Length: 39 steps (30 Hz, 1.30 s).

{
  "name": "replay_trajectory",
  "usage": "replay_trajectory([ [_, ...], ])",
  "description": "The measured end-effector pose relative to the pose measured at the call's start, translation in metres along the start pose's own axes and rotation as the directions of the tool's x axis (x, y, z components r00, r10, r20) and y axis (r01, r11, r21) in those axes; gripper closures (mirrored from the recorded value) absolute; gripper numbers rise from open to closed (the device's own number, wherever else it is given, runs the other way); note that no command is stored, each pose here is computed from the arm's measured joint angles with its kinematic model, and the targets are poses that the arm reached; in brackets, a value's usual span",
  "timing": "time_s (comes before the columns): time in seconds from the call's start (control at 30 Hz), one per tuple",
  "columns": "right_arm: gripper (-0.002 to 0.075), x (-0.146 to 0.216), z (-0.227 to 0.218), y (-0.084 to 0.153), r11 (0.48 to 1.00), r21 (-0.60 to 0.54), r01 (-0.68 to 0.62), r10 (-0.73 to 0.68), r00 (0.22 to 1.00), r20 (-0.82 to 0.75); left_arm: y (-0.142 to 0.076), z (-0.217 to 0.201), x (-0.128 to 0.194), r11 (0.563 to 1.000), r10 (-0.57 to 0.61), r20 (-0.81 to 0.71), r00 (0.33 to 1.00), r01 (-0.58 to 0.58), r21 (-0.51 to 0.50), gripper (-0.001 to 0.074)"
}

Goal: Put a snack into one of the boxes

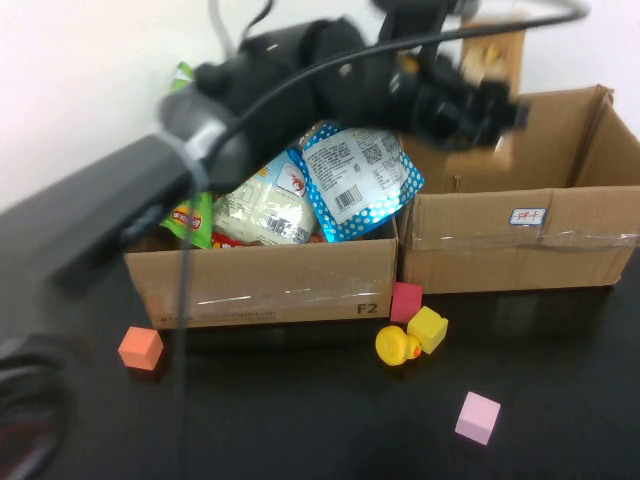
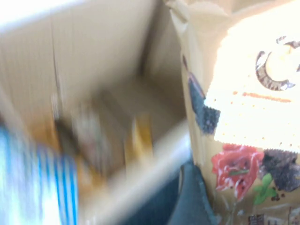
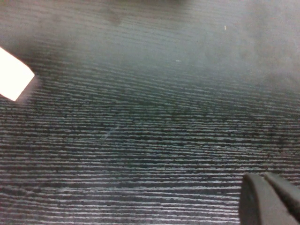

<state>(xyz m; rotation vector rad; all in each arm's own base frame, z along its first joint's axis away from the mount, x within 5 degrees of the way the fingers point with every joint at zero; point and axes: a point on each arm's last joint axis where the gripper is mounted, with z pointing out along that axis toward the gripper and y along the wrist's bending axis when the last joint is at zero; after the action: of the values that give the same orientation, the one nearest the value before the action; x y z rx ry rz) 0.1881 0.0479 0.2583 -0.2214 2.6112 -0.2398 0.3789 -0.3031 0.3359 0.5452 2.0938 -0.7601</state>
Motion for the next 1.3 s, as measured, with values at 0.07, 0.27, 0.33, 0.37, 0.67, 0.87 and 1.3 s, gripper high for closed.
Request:
replay_trajectory([
  [0.07,0.0723,0.000,0.000,0.000,1.000,0.000,-0.002,0.002,1.000,0.000,0.002,0.016,-0.015,1.000,0.023,0.077,0.997,-0.023,-0.001,0.0292],
  [0.27,0.0723,0.000,0.001,0.000,1.000,-0.002,-0.001,0.001,1.000,0.002,0.018,0.068,-0.021,0.993,0.117,0.189,0.975,-0.110,-0.045,0.0198],
  [0.33,0.0724,0.004,0.003,0.001,1.000,-0.002,0.007,-0.007,1.000,-0.006,0.024,0.084,-0.012,0.989,0.143,0.154,0.978,-0.135,-0.059,0.0145],
  [0.37,0.0724,0.005,0.005,0.001,1.000,-0.001,0.009,-0.009,1.000,-0.011,0.026,0.088,-0.008,0.985,0.167,0.120,0.979,-0.159,-0.069,0.0142],
  [0.67,0.0724,0.005,0.007,0.003,1.000,-0.016,0.013,-0.012,1.000,0.011,0.045,0.035,-0.026,0.807,0.405,-0.284,0.869,-0.486,-0.336,0.0682],
  [0.87,0.0724,0.006,0.004,0.003,0.999,-0.036,0.001,0.000,1.000,0.019,0.032,-0.059,-0.069,0.717,0.336,-0.294,0.895,-0.445,-0.536,0.0730],
  [1.3,0.0724,0.019,-0.048,-0.009,0.989,-0.146,-0.024,0.058,0.971,0.233,-0.036,-0.271,-0.110,0.713,0.325,0.073,0.943,-0.194,-0.673,0.0735],
])
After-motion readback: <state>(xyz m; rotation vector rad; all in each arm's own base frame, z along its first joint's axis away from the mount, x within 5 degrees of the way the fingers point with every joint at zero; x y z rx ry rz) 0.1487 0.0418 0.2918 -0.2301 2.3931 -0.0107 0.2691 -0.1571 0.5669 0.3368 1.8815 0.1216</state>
